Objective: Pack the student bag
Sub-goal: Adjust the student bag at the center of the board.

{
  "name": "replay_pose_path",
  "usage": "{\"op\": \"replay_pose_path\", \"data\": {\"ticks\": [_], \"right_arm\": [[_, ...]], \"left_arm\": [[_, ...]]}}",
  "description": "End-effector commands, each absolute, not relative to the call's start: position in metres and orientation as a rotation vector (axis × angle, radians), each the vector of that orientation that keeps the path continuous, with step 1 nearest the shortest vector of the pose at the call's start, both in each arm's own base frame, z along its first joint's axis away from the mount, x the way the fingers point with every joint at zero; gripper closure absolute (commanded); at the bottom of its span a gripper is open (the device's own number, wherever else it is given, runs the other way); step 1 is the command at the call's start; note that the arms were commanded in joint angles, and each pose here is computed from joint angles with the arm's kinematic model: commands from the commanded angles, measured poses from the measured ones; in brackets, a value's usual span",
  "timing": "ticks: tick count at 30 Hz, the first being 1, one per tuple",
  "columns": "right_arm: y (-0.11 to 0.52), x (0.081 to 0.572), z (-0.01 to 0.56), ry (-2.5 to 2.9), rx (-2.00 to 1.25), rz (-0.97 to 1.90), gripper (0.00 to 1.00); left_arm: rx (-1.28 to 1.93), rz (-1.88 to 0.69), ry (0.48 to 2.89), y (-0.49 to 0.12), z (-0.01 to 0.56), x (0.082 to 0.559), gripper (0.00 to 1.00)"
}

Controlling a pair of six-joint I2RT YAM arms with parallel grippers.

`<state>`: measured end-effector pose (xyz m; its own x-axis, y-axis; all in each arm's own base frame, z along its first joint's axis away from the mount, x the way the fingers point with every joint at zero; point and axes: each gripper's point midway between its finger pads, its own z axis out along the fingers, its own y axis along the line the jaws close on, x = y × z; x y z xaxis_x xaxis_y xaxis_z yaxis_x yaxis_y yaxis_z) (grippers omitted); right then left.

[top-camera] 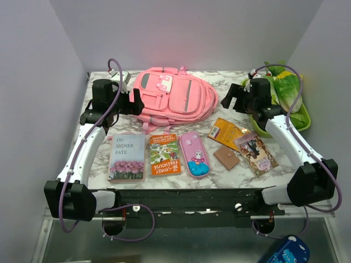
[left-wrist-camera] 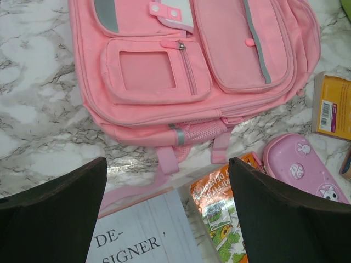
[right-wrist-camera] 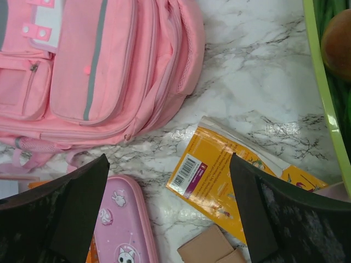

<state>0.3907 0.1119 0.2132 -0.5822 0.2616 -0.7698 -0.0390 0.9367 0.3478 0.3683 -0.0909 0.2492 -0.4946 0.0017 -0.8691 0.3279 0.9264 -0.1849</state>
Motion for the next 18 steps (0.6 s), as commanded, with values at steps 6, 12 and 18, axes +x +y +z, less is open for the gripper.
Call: {"op": "replay_pose_path", "data": {"ticks": [6, 12, 18], "right_arm": [[0.124, 0.422, 0.191, 2.254, 0.144, 0.378, 0.0], [0.145, 0.462, 0.156, 2.308, 0.137, 0.401, 0.0], [0.165, 0.49, 0.122, 2.371, 0.143, 0.444, 0.12]], "left_arm": [[0.213, -0.396, 2.081, -0.09, 0.244, 0.369, 0.02], [0.193, -0.361, 2.122, -0.083, 0.236, 0.366, 0.01], [0.182, -0.342, 2.163, -0.076, 0.226, 0.36, 0.01]]}}
